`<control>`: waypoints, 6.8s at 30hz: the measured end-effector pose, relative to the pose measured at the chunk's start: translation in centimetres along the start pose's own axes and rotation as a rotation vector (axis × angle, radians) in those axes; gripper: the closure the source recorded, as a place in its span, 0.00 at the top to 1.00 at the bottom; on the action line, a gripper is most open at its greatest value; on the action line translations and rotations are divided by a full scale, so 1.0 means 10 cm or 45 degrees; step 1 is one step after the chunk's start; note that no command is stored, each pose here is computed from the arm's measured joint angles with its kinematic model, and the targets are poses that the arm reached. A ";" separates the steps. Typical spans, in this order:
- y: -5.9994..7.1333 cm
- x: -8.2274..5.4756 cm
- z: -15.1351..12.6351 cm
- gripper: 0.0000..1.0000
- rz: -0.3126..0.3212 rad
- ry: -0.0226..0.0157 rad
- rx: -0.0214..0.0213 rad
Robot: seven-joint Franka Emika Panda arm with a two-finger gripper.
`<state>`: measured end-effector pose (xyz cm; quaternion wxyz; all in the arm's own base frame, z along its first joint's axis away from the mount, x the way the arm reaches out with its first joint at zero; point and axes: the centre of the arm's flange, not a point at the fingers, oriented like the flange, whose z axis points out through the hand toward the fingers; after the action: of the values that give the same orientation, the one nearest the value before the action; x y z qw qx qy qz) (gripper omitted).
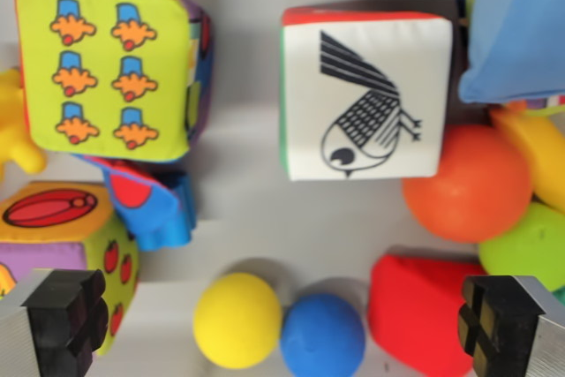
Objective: Pick an object from the bin
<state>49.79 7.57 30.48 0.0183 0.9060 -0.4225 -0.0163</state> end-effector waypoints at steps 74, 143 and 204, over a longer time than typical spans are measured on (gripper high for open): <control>-0.16 -0.88 1.83 0.00 -0.008 0.0105 0.0531; -0.13 -0.89 0.82 0.00 -0.005 0.0179 0.0617; -0.03 -0.91 -1.15 0.00 -0.007 0.0219 0.0578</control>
<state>44.67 15.01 42.06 0.0013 0.9074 -0.4202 0.0010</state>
